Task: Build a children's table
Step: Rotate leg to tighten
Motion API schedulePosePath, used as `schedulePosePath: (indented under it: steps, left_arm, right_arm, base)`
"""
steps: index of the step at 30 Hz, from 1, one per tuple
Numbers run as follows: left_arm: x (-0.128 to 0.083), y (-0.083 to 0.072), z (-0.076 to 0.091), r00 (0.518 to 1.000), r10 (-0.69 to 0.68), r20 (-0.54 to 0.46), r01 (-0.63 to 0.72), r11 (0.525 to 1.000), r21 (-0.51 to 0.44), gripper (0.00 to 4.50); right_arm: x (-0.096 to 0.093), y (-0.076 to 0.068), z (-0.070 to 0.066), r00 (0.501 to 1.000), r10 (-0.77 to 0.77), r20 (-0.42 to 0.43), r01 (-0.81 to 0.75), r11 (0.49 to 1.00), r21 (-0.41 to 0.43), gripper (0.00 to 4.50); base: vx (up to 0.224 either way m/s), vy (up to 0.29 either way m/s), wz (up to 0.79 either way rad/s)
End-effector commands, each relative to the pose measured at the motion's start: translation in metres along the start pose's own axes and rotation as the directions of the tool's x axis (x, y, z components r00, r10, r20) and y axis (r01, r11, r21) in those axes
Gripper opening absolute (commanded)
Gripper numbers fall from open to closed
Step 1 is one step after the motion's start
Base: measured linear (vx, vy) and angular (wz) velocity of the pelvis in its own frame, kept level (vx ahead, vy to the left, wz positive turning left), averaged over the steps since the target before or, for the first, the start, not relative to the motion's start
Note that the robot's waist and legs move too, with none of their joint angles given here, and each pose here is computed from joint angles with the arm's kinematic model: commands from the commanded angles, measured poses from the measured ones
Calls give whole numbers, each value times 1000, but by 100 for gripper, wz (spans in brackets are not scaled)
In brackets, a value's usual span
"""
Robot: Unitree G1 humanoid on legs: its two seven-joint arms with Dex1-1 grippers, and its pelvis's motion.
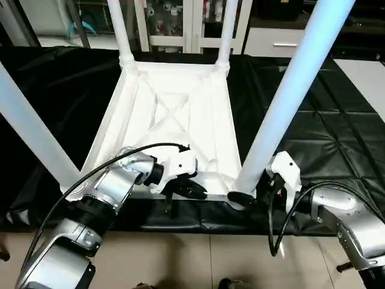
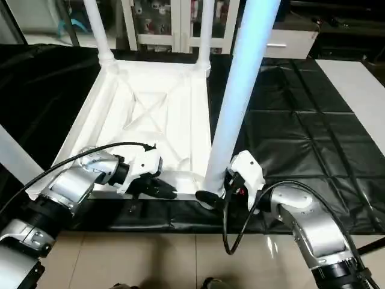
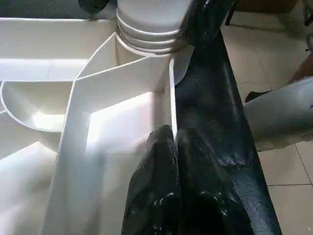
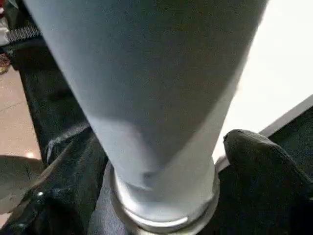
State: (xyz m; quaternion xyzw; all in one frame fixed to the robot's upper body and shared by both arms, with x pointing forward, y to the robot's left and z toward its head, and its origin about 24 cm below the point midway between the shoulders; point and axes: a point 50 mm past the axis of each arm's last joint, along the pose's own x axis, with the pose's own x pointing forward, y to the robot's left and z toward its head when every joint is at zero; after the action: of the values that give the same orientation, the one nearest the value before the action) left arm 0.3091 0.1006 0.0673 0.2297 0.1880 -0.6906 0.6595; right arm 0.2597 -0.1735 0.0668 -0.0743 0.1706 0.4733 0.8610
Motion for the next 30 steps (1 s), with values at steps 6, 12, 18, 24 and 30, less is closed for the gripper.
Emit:
schedulePosePath:
  steps: [6,12,18,24,30]
  left_arm:
    - [15,-16,-17,988,-131,-79,127,991,-50,0]
    - [15,-17,-17,987,-137,-79,133,990,-57,0]
    - [17,-17,-17,989,-131,-74,126,990,-64,0]
    - [26,-7,-13,999,-13,-53,8,996,-86,0]
    - [38,9,-3,984,169,-61,-174,979,-102,0]
  right_arm:
    - [-4,2,2,1000,19,10,-20,1000,2,330]
    - [-3,3,2,1000,24,11,-24,1000,10,286]
    - [3,-1,2,999,-30,34,30,999,19,267]
    - [17,-15,-4,966,-252,55,247,966,79,265]
    - [44,-23,-2,874,-482,56,466,866,181,264]
  base:
    - [0,0,0]
    - [0,0,0]
    - [0,0,0]
    - [0,0,0]
    - [-43,10,-4]
